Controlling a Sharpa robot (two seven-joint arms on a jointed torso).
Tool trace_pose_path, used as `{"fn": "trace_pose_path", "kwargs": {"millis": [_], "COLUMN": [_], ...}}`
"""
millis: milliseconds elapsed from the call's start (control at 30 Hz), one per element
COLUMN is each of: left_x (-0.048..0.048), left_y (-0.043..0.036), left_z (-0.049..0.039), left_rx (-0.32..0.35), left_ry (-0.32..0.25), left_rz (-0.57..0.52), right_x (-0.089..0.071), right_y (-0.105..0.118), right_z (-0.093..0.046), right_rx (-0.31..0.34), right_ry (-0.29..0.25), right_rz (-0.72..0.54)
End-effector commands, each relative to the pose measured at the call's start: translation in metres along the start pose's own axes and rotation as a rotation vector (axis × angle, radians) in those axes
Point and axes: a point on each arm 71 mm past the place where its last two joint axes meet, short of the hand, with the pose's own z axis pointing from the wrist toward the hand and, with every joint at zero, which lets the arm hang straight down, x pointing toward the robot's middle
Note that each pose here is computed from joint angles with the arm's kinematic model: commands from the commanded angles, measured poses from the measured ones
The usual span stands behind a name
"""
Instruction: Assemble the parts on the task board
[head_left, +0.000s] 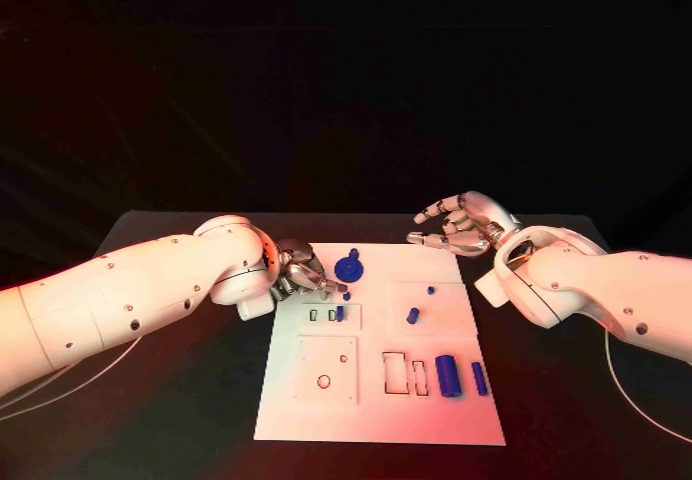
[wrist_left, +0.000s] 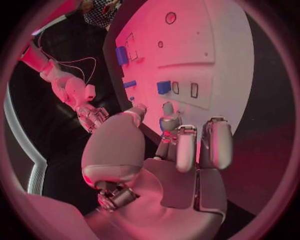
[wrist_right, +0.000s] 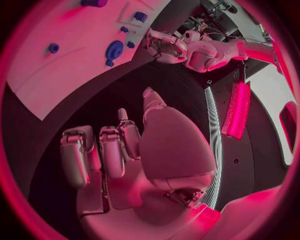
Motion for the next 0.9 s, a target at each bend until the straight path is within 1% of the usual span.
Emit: {"fn": "trace_pose_path", "kwargs": {"millis": [33,300,467,767,900], "left_x": [0.0017,0.0045,0.0065,0.0095,0.0116], "left_y": [-0.0015,-0.0065,-0.0095,-0.0118,-0.014], "left_z": [0.0014,0.0065,0.0113,0.0184,0.0207], "left_rx": [-0.031,-0.034,-0.04,-0.053,-0.054], "left_ry": [0.042,0.065,0.078,0.098,0.111], "left_rz": [0.06,0.077,0.09,0.107,0.116], "right_x": [0.001,0.0,0.0,0.0,0.0], "right_y": [0.0,-0.001,-0.002,-0.002,-0.002], "right_z": [0.001,0.002,0.003,0.003,0.004], "right_rx": [-0.005,0.002,0.005,0.007,0.008], "right_ry": [0.018,0.018,0.017,0.017,0.016], "right_rz": [0.002,-0.002,-0.003,-0.004,-0.004]}}
